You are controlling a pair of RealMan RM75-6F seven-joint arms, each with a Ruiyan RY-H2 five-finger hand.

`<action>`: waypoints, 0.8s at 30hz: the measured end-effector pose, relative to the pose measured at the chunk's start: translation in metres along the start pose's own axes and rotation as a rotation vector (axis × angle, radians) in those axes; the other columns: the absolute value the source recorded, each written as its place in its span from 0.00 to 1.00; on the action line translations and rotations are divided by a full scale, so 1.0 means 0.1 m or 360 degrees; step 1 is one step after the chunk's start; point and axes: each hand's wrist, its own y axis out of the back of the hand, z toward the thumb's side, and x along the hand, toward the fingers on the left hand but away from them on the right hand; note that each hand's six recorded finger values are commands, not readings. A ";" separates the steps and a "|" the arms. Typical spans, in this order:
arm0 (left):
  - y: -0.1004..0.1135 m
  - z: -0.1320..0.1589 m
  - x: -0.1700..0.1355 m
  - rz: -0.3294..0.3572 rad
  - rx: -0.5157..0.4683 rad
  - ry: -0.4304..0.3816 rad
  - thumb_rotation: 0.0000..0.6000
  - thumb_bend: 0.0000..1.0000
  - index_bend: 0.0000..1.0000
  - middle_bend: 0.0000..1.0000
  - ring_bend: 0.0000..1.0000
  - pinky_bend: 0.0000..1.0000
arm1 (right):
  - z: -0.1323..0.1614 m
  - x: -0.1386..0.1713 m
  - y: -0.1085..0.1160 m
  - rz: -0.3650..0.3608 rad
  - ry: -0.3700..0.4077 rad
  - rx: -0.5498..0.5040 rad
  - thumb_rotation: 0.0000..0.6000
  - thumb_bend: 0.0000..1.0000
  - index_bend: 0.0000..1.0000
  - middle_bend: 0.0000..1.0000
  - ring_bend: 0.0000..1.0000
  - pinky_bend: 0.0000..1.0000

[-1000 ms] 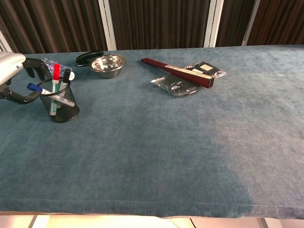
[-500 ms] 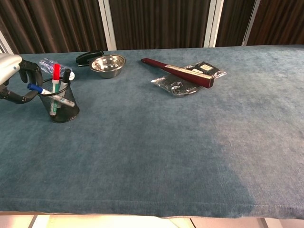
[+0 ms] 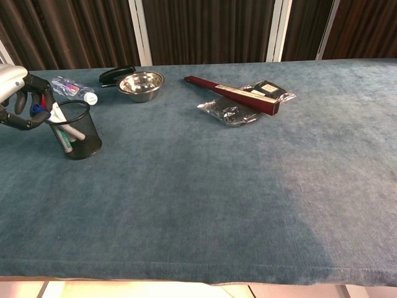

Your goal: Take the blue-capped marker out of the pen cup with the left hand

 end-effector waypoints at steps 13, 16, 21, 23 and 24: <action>0.71 0.21 -0.20 0.0289 -0.0114 -0.0163 1.00 0.62 0.71 0.78 0.64 0.30 | 0.03 -0.02 0.00 0.0001 0.0015 0.0001 1.00 0.15 0.00 0.02 0.00 0.04; 0.80 0.39 -0.16 0.0340 -0.0149 -0.0238 1.00 0.62 0.71 0.79 0.64 0.31 | 0.05 -0.03 0.00 0.0000 0.0023 0.0002 1.00 0.15 0.00 0.02 0.00 0.04; 0.73 0.84 0.05 0.0331 -0.0191 -0.0364 1.00 0.62 0.71 0.79 0.64 0.29 | 0.06 -0.04 0.01 0.0000 0.0030 0.0003 1.00 0.15 0.00 0.02 0.00 0.04; 0.65 1.03 0.17 0.0322 -0.0188 -0.0392 1.00 0.62 0.71 0.79 0.63 0.29 | 0.05 -0.04 0.00 0.0004 0.0029 0.0003 1.00 0.15 0.00 0.02 0.00 0.04; 0.61 1.10 0.23 0.0321 -0.0184 -0.0397 1.00 0.62 0.71 0.79 0.63 0.29 | 0.05 -0.03 0.00 0.0005 0.0029 0.0003 1.00 0.15 0.00 0.02 0.00 0.04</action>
